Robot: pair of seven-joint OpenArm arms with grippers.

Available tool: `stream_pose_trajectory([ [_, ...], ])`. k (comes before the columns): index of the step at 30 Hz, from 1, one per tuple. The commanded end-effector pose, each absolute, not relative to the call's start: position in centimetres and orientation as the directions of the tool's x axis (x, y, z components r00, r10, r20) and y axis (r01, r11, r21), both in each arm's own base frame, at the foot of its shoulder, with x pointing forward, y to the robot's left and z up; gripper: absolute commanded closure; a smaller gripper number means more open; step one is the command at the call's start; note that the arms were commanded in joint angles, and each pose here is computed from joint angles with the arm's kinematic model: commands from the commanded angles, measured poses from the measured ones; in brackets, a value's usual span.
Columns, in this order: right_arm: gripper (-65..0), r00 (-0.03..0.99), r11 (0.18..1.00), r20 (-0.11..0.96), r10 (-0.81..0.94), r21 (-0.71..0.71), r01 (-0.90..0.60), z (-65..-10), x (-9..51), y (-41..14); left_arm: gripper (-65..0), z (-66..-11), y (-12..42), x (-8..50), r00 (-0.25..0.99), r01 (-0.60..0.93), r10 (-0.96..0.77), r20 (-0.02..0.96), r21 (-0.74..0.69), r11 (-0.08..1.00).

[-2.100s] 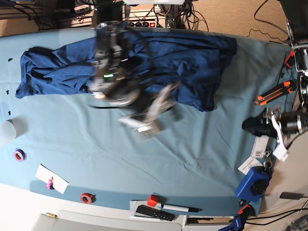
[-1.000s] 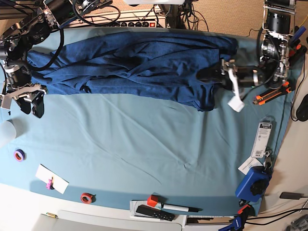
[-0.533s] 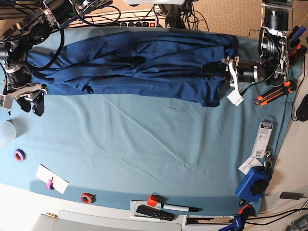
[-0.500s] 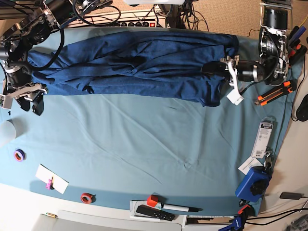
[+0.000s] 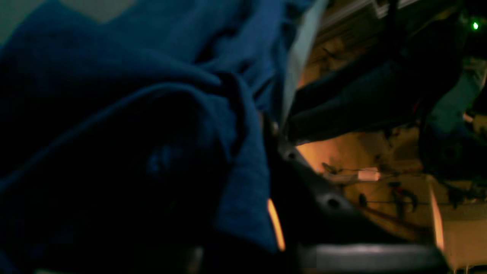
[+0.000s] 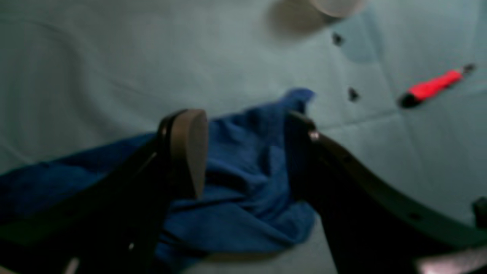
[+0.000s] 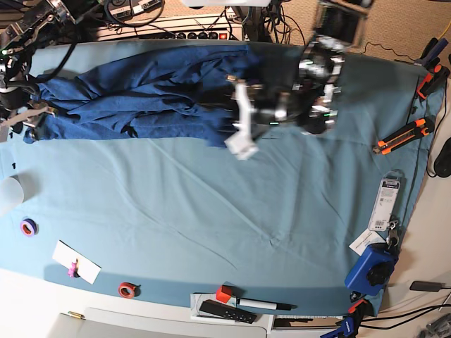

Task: Layout the t-shirt on the table in an organized manner, then fold the t-shirt properly
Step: 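Fold the held end with the left gripper toward the right gripper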

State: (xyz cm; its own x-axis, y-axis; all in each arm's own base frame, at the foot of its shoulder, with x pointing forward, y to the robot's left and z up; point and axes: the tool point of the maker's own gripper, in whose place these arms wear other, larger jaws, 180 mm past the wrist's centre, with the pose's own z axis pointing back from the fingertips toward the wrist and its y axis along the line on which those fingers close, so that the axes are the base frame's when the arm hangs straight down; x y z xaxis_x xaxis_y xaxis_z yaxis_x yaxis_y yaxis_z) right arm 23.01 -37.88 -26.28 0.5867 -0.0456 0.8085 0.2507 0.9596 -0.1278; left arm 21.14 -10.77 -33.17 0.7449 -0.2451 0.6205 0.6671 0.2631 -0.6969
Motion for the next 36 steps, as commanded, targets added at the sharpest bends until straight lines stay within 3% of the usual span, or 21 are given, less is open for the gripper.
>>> stream_pose_trajectory([
  [1,-31.7,0.553,0.955,0.833,-0.006,-0.158,0.249,-24.7,23.4,-38.4,0.0,-31.2,-12.4,21.9,0.714,0.7,-0.214,0.666,-0.678,0.226],
  [5,-31.7,0.574,0.951,0.819,0.002,-0.179,0.252,-24.9,22.9,-38.7,0.0,-29.8,-16.6,21.2,0.642,0.766,-0.261,0.721,-0.619,0.176],
  [10,-31.7,0.571,0.952,0.821,0.001,-0.177,0.252,-24.9,23.0,-38.7,-1.4,-30.5,-19.2,21.2,0.55,0.835,-0.32,0.772,-0.502,0.226],
  [12,-31.7,0.57,0.952,0.821,0.001,-0.175,0.251,-24.9,23.0,-38.7,-25.3,-31.0,-19.8,20.9,0.499,0.866,-0.347,0.794,-0.443,0.232],
  [13,-31.7,0.571,0.952,0.821,0.001,-0.175,0.251,-24.9,23.0,-38.7,-33.8,-31.1,-20.2,20.8,0.502,0.863,-0.346,0.793,-0.438,0.251],
  [14,-31.7,0.571,0.952,0.821,0.001,-0.175,0.251,-24.9,23.0,-38.7,-36.3,-31.3,-20.5,20.9,0.515,0.854,-0.341,0.787,-0.438,0.28],
  [24,-31.7,0.561,0.956,0.828,-0.006,-0.16,0.246,-24.8,23.1,-38.4,-36.0,-27.7,-26.3,17.8,0.387,0.92,-0.3,0.872,-0.347,0.181],
  [32,-31.7,0.561,0.957,0.828,-0.013,-0.153,0.247,-24.8,23.1,-38.4,-36.0,-27.9,-26.3,18.9,0.257,0.963,-0.379,0.889,-0.201,0.182],
  [36,-31.7,0.56,0.957,0.828,-0.012,-0.153,0.247,-24.8,23.1,-38.4,-36.0,-28.2,-25.1,20.7,0.267,0.959,-0.445,0.855,-0.193,0.205],
])
